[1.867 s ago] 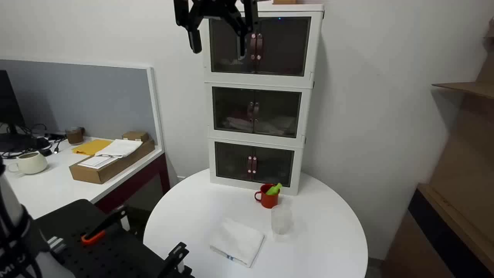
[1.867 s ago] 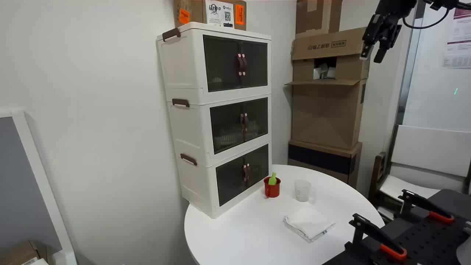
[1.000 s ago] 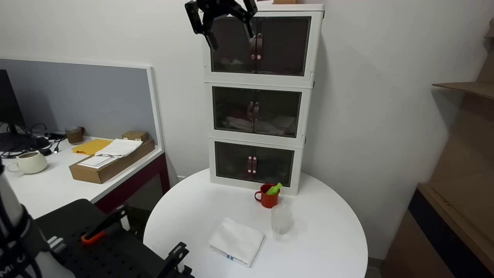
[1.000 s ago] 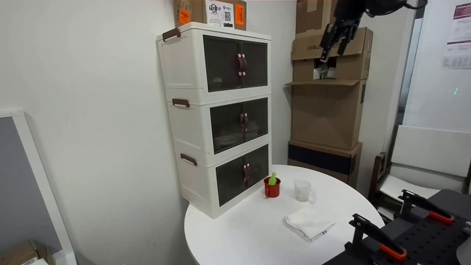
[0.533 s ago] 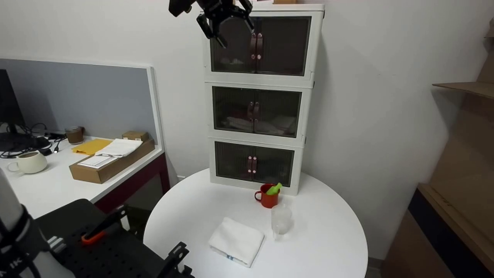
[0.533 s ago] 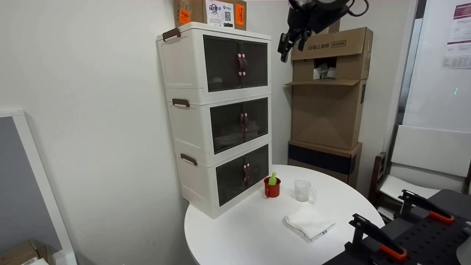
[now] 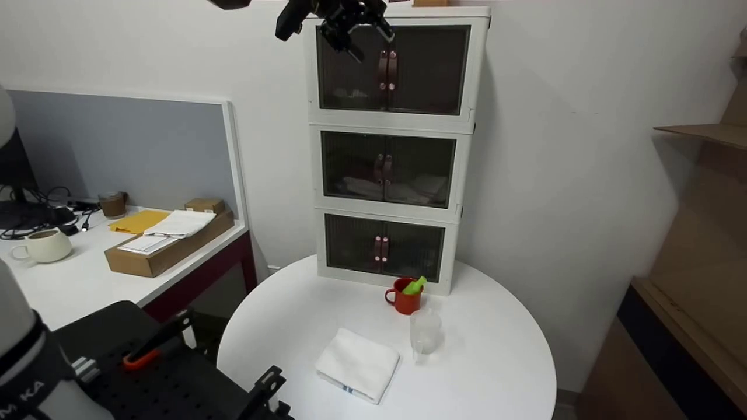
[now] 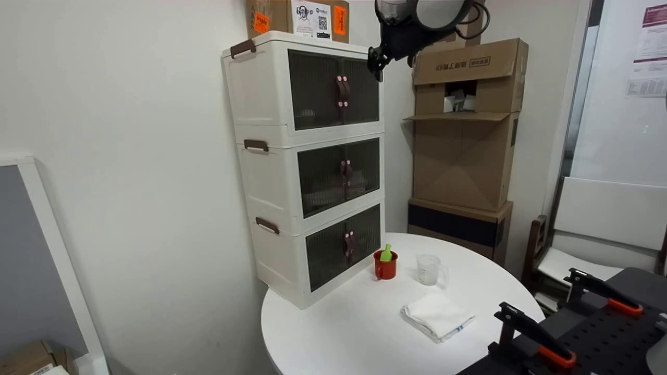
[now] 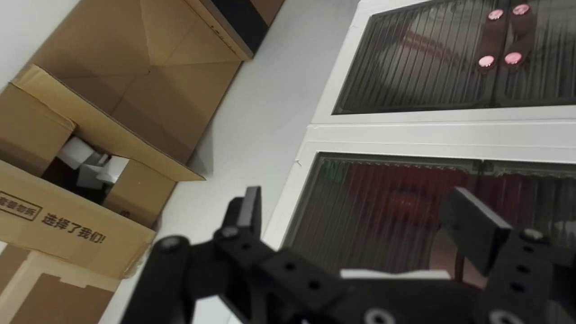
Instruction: Open the two doors of the topmost shelf
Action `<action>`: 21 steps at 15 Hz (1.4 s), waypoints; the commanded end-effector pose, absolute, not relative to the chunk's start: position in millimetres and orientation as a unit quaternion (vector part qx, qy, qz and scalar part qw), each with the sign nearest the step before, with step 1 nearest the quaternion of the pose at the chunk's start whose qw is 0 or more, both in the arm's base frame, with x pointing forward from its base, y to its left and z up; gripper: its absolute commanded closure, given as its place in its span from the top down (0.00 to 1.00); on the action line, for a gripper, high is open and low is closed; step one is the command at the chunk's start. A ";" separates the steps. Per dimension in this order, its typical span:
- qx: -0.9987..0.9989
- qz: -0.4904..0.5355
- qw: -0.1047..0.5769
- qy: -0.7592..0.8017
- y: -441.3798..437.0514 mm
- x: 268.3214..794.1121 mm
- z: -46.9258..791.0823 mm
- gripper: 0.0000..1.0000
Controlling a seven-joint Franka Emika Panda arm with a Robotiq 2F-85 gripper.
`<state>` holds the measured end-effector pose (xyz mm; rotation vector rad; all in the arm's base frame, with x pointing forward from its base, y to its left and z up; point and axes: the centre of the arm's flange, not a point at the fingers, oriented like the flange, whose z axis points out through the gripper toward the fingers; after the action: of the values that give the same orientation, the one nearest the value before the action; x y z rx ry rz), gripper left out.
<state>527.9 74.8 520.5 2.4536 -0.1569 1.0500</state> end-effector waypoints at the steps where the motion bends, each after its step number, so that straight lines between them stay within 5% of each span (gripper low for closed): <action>1: 0.860 0.435 0.234 -0.130 97.7 554.0 481.4 1.00; 15: 0.739 0.602 0.187 -0.238 115.9 579.0 404.8 1.00; 21: 0.742 0.595 0.205 -0.229 119.3 569.4 406.3 1.00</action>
<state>573.3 122.9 408.0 2.1126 -0.6519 1.6434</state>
